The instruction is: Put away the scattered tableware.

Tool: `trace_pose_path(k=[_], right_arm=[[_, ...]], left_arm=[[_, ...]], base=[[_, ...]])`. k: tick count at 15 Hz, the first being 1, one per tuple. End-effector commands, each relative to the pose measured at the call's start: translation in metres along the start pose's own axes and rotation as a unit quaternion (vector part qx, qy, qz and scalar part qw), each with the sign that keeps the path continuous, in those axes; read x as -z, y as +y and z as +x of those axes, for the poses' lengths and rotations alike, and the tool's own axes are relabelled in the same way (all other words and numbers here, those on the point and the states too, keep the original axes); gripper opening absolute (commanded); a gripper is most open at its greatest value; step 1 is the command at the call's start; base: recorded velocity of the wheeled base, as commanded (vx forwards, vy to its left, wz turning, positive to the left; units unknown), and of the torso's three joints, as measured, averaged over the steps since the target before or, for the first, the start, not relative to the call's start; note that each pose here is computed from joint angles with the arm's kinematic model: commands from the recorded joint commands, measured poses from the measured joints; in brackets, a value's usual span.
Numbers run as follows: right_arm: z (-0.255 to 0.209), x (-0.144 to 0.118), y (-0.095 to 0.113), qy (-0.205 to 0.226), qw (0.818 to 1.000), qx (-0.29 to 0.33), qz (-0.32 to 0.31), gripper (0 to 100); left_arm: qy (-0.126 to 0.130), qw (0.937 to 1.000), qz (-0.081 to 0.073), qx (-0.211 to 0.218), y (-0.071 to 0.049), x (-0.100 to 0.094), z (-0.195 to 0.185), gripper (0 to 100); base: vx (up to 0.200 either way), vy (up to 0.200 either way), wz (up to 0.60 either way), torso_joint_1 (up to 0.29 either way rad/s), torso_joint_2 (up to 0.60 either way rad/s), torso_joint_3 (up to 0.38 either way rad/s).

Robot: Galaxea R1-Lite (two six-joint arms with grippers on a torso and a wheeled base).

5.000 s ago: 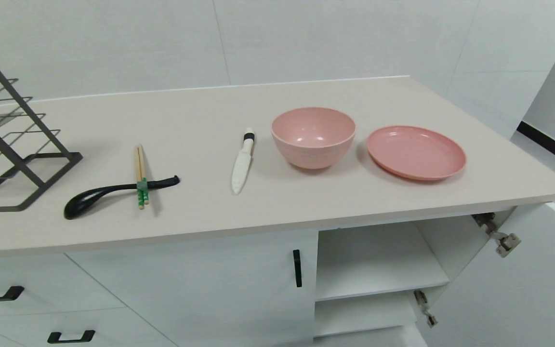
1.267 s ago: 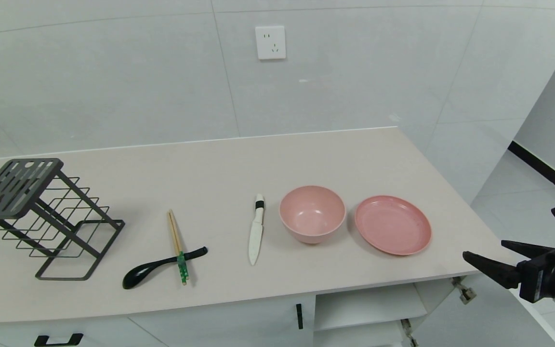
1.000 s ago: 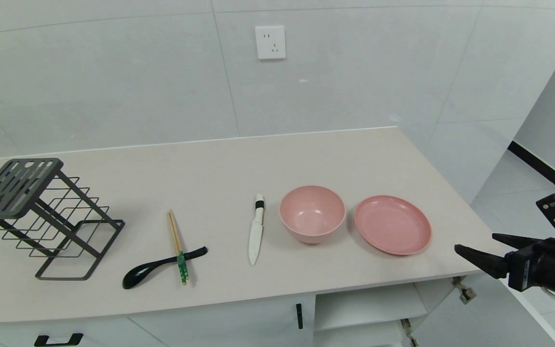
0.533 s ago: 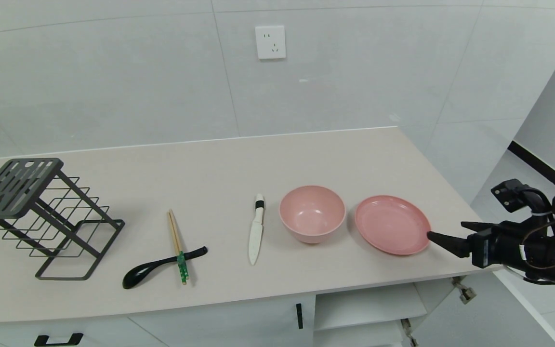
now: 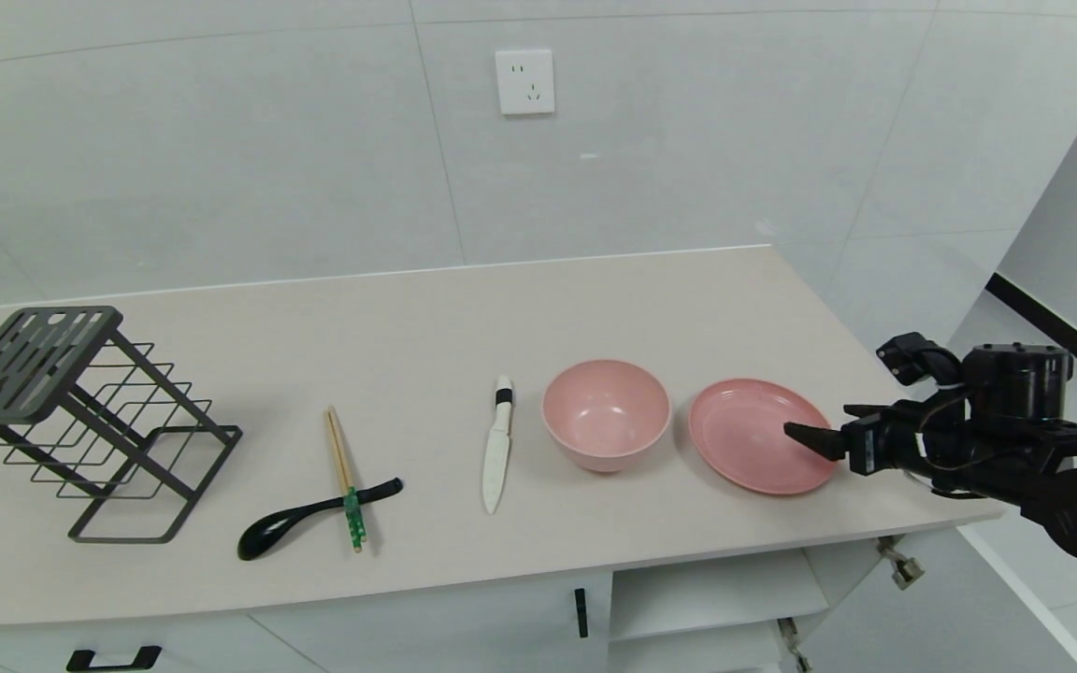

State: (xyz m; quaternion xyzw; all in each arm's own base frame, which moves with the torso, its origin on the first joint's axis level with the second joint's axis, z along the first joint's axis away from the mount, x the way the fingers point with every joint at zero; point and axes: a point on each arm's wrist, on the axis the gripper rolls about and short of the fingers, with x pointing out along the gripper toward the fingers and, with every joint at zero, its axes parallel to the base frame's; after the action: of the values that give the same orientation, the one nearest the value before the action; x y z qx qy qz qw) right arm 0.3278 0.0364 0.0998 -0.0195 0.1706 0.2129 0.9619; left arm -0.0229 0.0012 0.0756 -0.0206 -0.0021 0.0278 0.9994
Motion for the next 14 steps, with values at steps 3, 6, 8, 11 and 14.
trace_pose_path(k=[3, 6, 8, 11, 14], right_arm=[[0.027, 0.004, -0.009, -0.002, 1.0, 0.001, -0.001, 100], [0.029, 0.006, -0.01, 0.0, 1.0, 0.001, -0.001, 100], [0.033, 0.01, -0.011, 0.0, 1.0, 0.0, -0.003, 100], [0.035, 0.01, -0.007, -0.001, 1.0, -0.006, -0.005, 100], [0.036, 0.013, -0.003, 0.004, 1.0, -0.012, -0.006, 100]], left_arm=[[0.001, 1.0, 0.003, -0.001, 0.0, 0.0, 0.0, 100], [0.001, 1.0, 0.007, 0.0, 0.0, 0.0, 0.0, 100], [0.001, 1.0, 0.007, 0.0, 0.0, 0.0, 0.0, 100], [0.001, 1.0, 0.007, 0.0, 0.0, 0.0, 0.0, 100], [0.001, 1.0, 0.007, 0.0, 0.0, 0.0, 0.0, 100]], base=[[0.0, 0.0, 0.0, 0.0, 0.0, 0.0], [0.0, 0.0, 0.0, 0.0, 0.0, 0.0], [0.0, 0.0, 0.0, 0.0, 0.0, 0.0], [0.0, 0.0, 0.0, 0.0, 0.0, 0.0], [0.0, 0.0, 0.0, 0.0, 0.0, 0.0]])
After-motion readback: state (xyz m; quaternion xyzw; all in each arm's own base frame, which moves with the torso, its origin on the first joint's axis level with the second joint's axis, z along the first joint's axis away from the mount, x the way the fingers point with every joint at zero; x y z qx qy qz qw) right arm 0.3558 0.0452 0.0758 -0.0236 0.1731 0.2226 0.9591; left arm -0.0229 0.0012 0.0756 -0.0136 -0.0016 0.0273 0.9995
